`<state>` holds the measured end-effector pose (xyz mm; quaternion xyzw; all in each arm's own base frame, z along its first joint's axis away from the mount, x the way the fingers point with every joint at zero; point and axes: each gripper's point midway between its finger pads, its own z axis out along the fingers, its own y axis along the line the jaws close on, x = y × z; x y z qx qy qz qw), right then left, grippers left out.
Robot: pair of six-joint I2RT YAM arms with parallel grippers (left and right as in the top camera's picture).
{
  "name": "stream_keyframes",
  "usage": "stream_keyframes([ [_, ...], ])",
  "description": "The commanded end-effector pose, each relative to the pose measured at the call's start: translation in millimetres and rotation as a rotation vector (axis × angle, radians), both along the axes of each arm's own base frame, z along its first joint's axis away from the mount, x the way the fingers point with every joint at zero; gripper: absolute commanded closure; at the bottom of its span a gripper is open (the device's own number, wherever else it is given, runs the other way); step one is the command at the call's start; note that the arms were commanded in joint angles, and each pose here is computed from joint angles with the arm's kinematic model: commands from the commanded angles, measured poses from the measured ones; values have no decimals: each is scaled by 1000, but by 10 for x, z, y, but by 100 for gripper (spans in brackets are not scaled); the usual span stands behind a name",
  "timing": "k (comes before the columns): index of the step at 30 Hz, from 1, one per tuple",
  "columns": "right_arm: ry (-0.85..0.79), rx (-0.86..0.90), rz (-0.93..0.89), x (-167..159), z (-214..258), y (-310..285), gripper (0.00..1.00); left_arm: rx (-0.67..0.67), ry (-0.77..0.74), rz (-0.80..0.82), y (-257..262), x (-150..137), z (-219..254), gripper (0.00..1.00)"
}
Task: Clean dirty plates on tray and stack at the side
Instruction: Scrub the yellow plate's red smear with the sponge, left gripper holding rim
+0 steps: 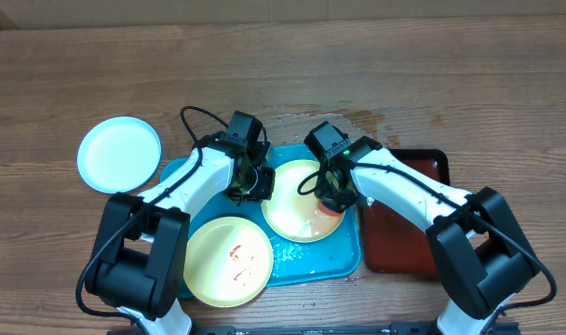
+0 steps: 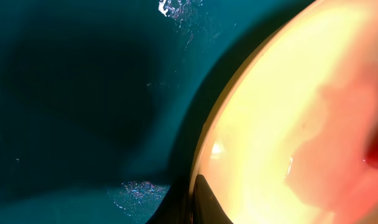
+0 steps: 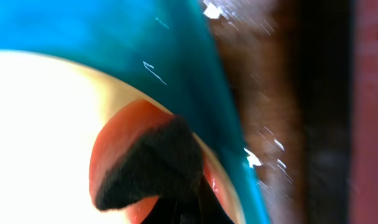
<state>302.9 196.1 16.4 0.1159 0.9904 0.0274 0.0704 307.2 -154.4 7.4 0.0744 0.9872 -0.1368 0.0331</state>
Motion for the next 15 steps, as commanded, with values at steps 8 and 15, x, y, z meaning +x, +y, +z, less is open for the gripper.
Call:
stream_keyframes([
  [8, -15, 285, 135, 64, 140, 661, 96, 32, 13, 20, 64, -13, -72, 96],
  [15, 73, 322, 136, -225, -45, 784, 96, 33, 13, 20, 65, -14, -73, 96],
])
